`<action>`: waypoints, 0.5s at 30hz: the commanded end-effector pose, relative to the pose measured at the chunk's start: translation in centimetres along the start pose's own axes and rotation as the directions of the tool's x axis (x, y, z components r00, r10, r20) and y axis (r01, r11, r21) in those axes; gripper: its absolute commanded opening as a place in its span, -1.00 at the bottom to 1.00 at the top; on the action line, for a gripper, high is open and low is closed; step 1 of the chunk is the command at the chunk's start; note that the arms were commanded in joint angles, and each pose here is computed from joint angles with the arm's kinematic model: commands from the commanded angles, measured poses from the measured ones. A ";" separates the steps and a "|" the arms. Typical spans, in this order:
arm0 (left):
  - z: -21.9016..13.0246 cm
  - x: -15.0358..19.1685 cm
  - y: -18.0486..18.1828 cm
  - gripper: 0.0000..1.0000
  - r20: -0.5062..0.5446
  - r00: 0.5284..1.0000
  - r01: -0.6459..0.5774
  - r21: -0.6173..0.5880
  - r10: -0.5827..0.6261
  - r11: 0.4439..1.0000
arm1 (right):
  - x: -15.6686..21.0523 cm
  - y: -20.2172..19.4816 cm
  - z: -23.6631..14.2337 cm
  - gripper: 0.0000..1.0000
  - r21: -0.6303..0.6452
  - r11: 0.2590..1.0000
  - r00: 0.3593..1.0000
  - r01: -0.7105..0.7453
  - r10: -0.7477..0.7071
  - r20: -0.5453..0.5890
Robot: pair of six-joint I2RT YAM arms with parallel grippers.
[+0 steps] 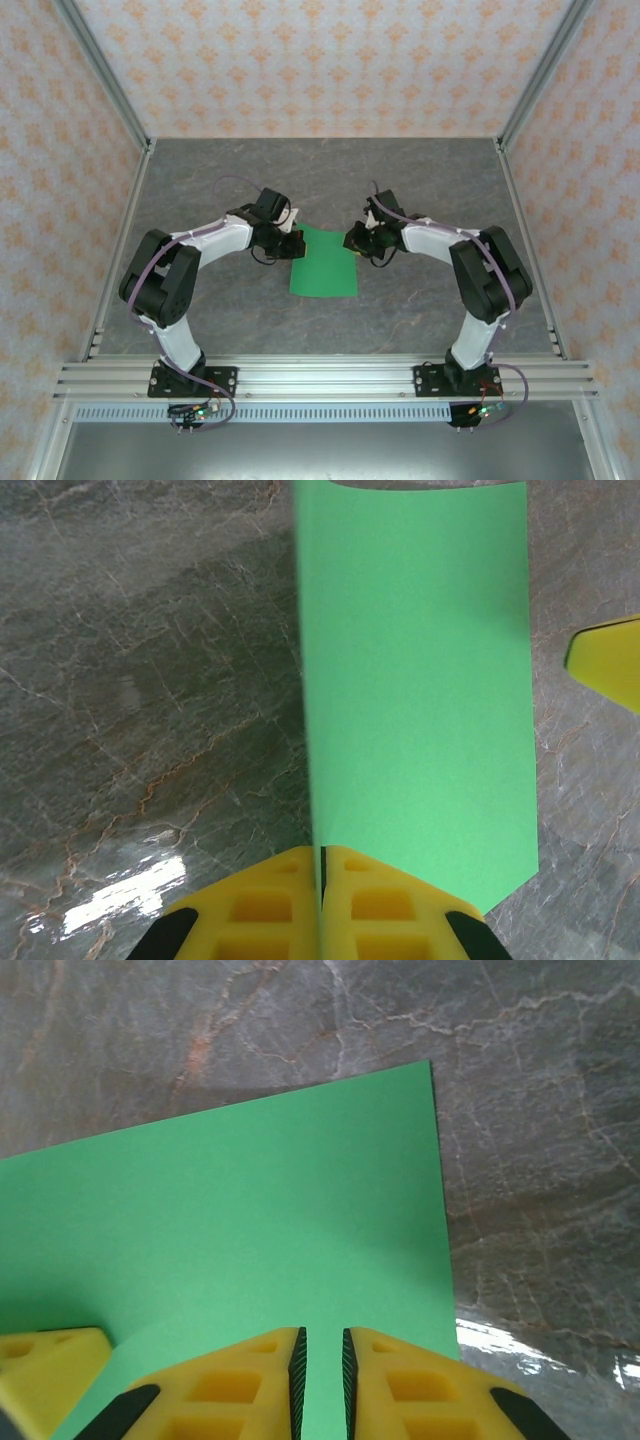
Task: Fold a paper plane with a square sheet of paper (fold left side to right side)
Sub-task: First fold in half a square sheet of paper at the center of the table.
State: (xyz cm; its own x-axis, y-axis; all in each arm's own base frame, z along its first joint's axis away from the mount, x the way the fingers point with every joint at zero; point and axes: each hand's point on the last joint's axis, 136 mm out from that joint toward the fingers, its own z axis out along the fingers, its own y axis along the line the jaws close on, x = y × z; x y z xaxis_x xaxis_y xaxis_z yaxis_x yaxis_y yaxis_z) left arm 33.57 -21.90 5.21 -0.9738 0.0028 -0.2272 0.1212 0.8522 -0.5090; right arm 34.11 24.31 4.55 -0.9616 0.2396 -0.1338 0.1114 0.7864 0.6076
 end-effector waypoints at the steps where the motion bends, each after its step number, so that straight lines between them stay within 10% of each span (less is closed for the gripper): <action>1: -0.4 -0.6 -0.1 -1.00 0.003 1.000 0.011 -0.007 -0.011 1.000 | -0.2 0.5 0.8 -0.60 -0.001 1.000 1.000 0.023 -0.023 -0.013; 15: -2.8 -1.8 -4.2 -0.46 0.060 0.998 0.017 0.167 -0.027 0.986 | 2.0 -3.6 2.3 -0.59 0.159 0.987 0.996 0.019 -0.005 -0.087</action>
State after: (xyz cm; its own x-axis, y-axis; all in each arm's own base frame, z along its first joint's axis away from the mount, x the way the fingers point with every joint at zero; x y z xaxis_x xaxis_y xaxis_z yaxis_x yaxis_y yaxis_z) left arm 33.35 -22.92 6.21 -0.9793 -0.0263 -0.2005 0.0959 0.8127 -0.5748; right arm 33.47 24.51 2.28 -0.9749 0.1983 -0.1012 0.1091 0.8219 0.5590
